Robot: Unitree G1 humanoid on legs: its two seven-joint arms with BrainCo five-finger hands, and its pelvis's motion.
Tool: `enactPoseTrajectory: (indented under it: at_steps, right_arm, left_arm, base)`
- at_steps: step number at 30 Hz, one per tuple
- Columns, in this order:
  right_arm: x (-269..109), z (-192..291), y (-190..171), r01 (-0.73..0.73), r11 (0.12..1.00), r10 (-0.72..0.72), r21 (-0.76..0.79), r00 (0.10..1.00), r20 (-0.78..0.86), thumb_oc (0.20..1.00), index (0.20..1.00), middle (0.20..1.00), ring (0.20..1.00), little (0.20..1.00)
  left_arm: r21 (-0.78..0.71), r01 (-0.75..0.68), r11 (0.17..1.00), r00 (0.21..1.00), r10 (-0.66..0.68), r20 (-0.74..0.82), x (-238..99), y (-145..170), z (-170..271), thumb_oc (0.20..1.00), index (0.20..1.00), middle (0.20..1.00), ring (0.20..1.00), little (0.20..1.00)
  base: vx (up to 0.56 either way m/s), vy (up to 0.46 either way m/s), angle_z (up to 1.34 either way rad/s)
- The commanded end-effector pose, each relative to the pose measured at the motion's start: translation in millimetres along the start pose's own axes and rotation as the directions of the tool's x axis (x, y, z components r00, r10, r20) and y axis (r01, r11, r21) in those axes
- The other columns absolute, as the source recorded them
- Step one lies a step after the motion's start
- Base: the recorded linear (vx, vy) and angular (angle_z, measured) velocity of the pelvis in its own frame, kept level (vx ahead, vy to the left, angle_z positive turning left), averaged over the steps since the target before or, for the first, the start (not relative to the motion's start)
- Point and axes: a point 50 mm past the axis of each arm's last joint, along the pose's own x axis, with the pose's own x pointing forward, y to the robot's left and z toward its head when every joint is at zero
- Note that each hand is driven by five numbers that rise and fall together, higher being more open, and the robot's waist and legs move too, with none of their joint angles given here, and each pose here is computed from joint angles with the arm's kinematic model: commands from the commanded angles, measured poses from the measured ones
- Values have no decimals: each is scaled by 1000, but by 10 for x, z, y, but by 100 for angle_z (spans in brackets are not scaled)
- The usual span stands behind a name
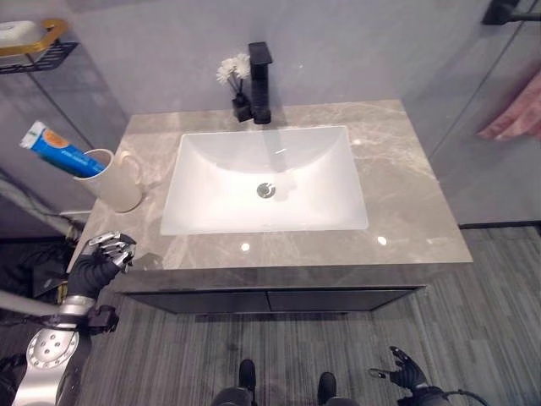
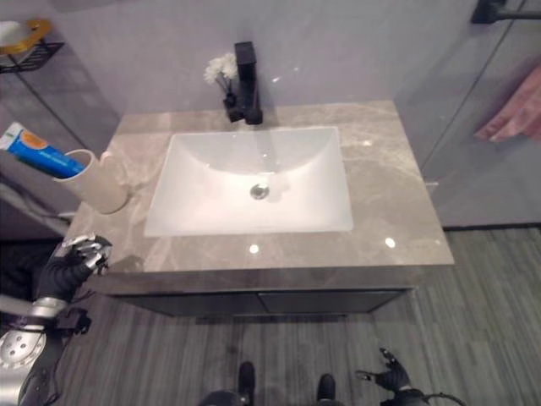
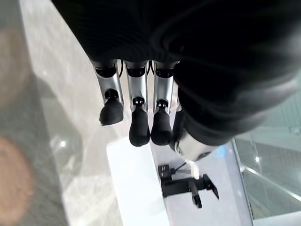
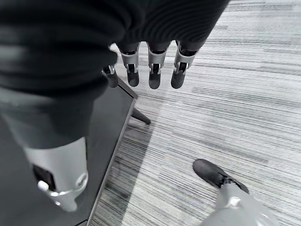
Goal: Put brush and paste in cup on sink, flatten towel.
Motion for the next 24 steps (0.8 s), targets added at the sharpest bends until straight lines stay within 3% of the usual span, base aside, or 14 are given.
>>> enactPoseTrajectory:
  at_steps: [1, 10, 18, 24]
  right_arm:
    - [14, 113, -237, 86, 996, -87, 18, 994, 65, 1000, 1000, 1000, 1000, 1000]
    - [67, 230, -309, 140, 989, -143, 41, 985, 92, 1000, 1000, 1000, 1000, 1000]
    - [55, 144, -380, 180, 981, -184, 77, 982, 43, 1000, 1000, 1000, 1000, 1000]
    - [92, 328, -296, 137, 989, -143, 56, 983, 117, 1000, 1000, 1000, 1000, 1000]
  left_arm:
    - [25, -50, 998, 988, 46, 148, 100, 97, 259, 200, 200, 200, 200, 200]
    - [51, -176, 983, 979, 170, 117, -30, 333, 213, 200, 200, 200, 200, 200]
    - [63, -123, 990, 986, 115, 122, 13, 347, 264, 200, 200, 200, 200, 200]
    - [102, -111, 989, 984, 95, 149, -39, 424, 392, 200, 200, 200, 200, 200]
  base:
    - [50, 10, 42]
    - [129, 119, -14]
    - [150, 273, -25]
    - [50, 235, -7]
